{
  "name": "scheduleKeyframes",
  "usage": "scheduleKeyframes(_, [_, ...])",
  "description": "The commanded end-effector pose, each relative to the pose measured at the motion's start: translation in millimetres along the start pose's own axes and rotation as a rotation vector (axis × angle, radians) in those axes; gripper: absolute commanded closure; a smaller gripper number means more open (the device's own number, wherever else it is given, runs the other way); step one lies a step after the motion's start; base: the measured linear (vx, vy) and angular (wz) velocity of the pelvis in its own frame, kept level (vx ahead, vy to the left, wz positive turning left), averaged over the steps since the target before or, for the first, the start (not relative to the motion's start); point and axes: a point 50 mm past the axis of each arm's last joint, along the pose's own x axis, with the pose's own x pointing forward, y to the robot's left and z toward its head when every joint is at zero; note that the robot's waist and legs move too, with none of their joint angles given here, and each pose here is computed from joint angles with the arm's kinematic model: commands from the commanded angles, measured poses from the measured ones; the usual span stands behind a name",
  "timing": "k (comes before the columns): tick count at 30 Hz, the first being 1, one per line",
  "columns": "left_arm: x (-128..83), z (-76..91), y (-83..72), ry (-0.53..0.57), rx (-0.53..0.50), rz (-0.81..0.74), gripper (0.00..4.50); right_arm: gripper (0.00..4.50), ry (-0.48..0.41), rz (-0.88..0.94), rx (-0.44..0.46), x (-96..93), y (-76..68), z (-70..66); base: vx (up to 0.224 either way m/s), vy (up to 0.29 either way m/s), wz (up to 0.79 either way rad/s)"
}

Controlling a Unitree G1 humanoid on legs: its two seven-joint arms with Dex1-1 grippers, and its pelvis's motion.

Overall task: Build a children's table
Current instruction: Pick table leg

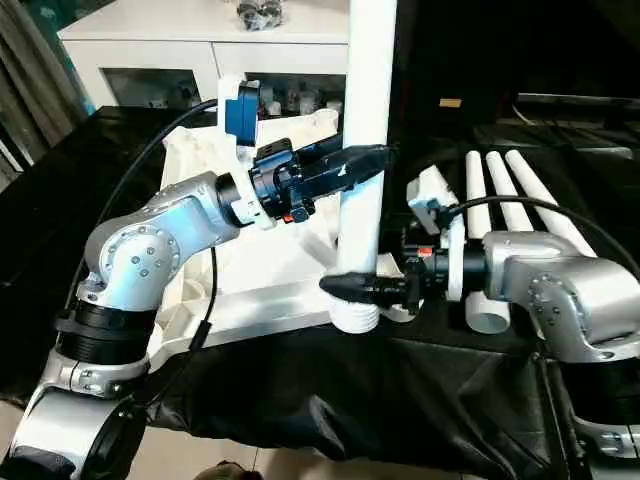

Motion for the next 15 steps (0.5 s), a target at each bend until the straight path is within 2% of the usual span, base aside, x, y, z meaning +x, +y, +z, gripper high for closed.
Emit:
scheduleKeyframes(1, [-1.4, 2.0, -4.3, -0.002, 0.014, -0.026, 2.68, 0.37, 0.003, 0.027, 0.002, 0.2, 1.6, 2.3, 0.000, 0.000, 0.00])
scheduleKeyframes(8, [-1.9, -0.2, -6.1, 0.014, 0.013, -0.050, 2.68, 1.11, 0.011, 0.052, 0.024, 0.3, 2.3, -1.1, 0.000, 0.000, 0.00])
scheduleKeyframes(15, [-0.1, -0.7, -5.9, 0.015, 0.017, -0.050, 2.68, 1.64, 0.021, 0.067, 0.038, 3.0, 4.3, -5.3, 0.000, 0.000, 0.00])
